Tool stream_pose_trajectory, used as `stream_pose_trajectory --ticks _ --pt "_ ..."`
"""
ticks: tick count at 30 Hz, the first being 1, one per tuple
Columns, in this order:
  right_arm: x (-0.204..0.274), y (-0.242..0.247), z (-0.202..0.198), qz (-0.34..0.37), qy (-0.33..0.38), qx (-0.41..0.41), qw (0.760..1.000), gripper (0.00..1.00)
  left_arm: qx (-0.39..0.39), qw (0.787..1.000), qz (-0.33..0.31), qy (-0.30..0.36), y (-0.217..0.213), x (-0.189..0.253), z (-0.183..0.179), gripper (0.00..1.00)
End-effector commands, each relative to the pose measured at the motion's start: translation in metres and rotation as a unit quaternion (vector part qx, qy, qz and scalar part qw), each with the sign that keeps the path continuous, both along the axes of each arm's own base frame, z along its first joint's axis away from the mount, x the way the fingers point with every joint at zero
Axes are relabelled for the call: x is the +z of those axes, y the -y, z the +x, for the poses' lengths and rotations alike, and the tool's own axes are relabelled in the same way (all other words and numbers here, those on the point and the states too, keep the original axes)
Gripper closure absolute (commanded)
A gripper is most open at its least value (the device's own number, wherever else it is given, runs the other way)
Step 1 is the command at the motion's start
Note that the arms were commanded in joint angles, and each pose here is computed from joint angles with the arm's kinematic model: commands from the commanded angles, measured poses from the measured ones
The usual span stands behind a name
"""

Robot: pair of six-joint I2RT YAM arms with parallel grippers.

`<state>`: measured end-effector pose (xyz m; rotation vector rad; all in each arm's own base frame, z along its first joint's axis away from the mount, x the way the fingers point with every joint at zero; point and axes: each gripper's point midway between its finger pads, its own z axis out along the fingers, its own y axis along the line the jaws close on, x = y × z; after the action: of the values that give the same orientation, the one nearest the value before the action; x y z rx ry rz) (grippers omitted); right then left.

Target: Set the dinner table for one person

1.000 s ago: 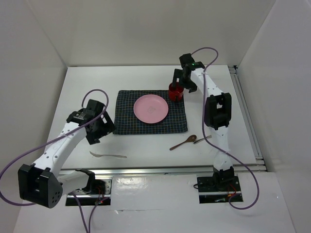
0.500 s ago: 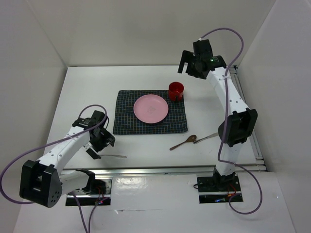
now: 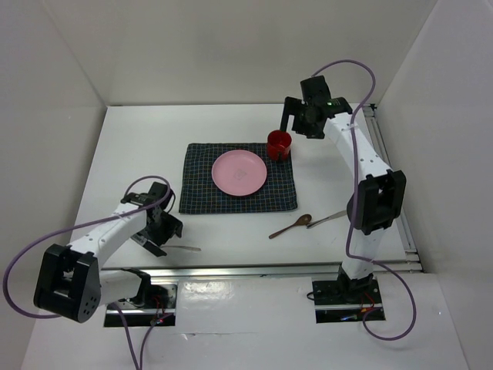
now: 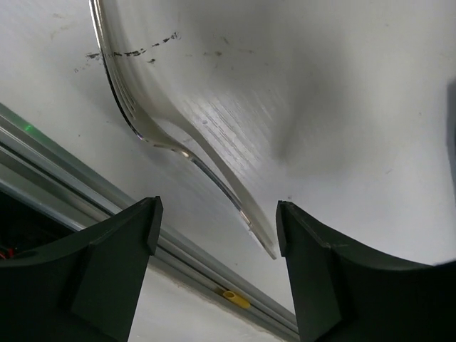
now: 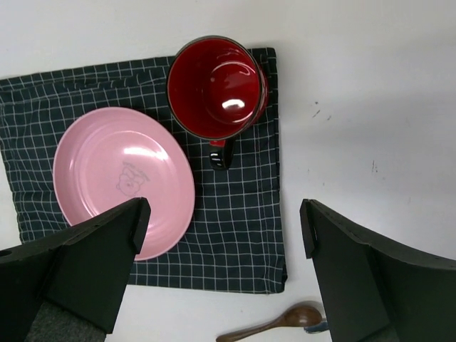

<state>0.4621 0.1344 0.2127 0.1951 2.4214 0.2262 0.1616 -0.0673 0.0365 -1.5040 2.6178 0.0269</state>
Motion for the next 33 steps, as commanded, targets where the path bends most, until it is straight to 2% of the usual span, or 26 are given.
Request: stream_pose_trajectory --ticks 1,7,8,10,13,16,20,23,25,27,28,29,30,32,33 --pt "0.033 -0.004 -0.005 0.009 0.047 0.014 0.999 0.00 0.021 1.000 -0.004 0.001 0.003 -0.010 0.004 0.18" --pt "0.025 -0.004 -0.009 0.010 0.038 0.018 0.999 0.00 0.026 1.000 0.000 0.002 0.003 -0.018 0.012 0.38" --pt "0.025 -0.004 -0.009 0.010 0.038 0.018 0.999 0.00 0.026 1.000 0.005 0.003 0.002 -0.018 0.012 0.51" --pt "0.029 -0.004 -0.010 0.011 0.042 0.018 0.999 0.00 0.020 1.000 0.014 0.002 -0.001 -0.017 0.014 0.68" --pt "0.027 -0.005 -0.012 0.009 0.038 0.026 0.999 0.02 0.022 0.999 0.046 0.004 -0.015 -0.005 0.014 0.85" --pt "0.032 -0.001 -0.013 0.002 0.045 0.024 0.999 0.02 0.022 0.998 0.054 0.038 -0.022 0.013 0.021 1.00" --pt "0.035 -0.001 -0.016 0.002 0.045 0.024 0.999 0.02 0.008 0.993 0.062 0.104 -0.026 0.044 0.040 1.00" --pt "0.040 -0.001 -0.017 0.007 0.050 0.021 0.999 0.02 -0.010 0.986 0.093 0.135 -0.036 0.072 0.054 1.00" --pt "0.035 0.000 -0.019 0.005 0.044 0.021 0.999 0.02 -0.105 0.970 0.094 0.197 -0.028 0.098 0.084 1.00" --pt "0.036 0.001 -0.021 0.009 0.044 0.011 0.999 0.02 -0.237 0.938 0.069 0.243 -0.003 0.113 0.113 1.00" --pt "0.041 0.002 -0.022 0.011 0.050 0.011 0.999 0.02 -0.260 0.941 0.069 0.207 -0.001 0.102 0.119 1.00" --pt "0.036 0.002 -0.024 0.012 0.043 0.007 0.999 0.02 -0.287 0.929 0.071 0.224 0.009 0.120 0.139 1.00" --pt "0.037 0.003 -0.027 0.013 0.043 0.007 0.999 0.02 -0.308 0.926 0.073 0.203 0.013 0.117 0.144 1.00" --pt "0.038 0.003 -0.029 0.013 0.044 0.007 0.999 0.02 -0.381 0.906 0.067 0.170 0.030 0.106 0.167 1.00" --pt "0.038 0.003 -0.029 0.013 0.044 0.007 0.999 0.02 -0.428 0.887 0.051 0.163 0.043 0.100 0.172 1.00"
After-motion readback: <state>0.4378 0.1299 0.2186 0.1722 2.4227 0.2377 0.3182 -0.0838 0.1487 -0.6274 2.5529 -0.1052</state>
